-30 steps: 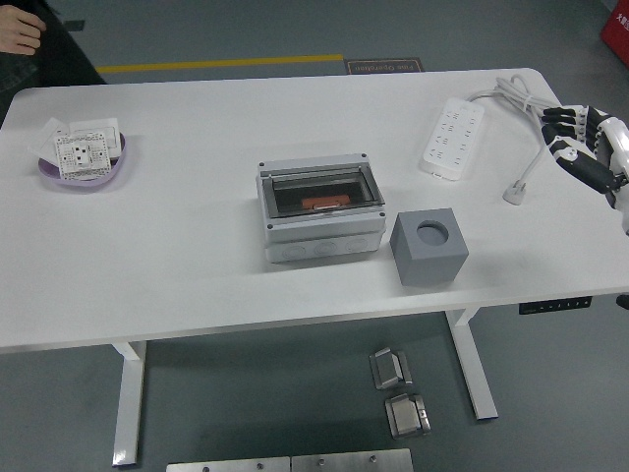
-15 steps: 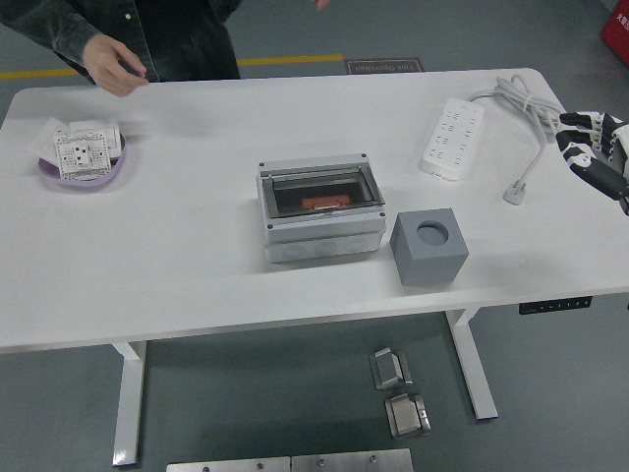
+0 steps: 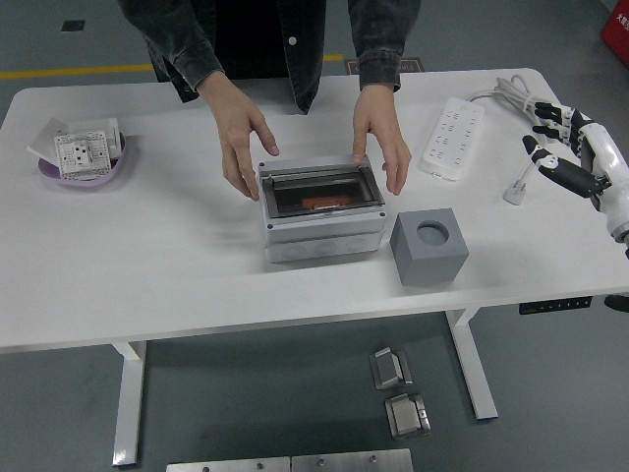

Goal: Pick up the cylinder from the cube,place it in the box,flap close box

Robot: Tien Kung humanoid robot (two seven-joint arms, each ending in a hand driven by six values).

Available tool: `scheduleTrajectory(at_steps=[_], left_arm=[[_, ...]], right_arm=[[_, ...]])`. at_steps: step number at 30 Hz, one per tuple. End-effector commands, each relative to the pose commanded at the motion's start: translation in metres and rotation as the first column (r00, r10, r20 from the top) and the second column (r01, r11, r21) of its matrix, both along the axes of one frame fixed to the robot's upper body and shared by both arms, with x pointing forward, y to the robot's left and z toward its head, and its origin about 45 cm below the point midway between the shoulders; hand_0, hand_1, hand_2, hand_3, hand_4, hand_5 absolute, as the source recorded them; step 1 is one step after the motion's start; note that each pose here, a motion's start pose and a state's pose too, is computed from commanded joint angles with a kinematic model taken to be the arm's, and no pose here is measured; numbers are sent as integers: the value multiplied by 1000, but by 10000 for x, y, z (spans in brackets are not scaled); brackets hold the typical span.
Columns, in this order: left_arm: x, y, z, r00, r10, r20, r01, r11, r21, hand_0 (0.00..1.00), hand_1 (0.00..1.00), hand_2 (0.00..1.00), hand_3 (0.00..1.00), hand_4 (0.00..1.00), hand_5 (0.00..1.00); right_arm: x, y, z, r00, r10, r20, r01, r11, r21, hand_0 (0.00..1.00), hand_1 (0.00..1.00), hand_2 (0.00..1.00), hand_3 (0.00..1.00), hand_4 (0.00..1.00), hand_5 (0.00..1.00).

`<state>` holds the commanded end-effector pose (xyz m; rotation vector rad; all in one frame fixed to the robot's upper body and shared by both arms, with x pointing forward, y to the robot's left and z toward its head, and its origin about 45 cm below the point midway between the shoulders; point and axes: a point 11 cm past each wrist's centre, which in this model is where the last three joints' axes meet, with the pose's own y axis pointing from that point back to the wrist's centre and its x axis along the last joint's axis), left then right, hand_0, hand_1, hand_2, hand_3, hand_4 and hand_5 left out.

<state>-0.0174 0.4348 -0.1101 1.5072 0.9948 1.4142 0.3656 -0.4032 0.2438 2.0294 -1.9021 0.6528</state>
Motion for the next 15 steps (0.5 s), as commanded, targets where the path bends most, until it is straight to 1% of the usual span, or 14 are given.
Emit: scheduleTrajectory(at_steps=[10,15], left_arm=[[-108,-34,-14,1000,4,-26,-5,1000,-7,718,702,647,682,675,330],[-122,-27,-12,1000,6,-29,-6,1000,-5,718,702,646,682,674,330]], right_arm=[[-25,-1,-28,1000,0,-7,0,1000,8,891,820,845,793,672,394],[-33,-2,-35,1000,-1,-8,1,1000,11,887,813,841,798,673,387]])
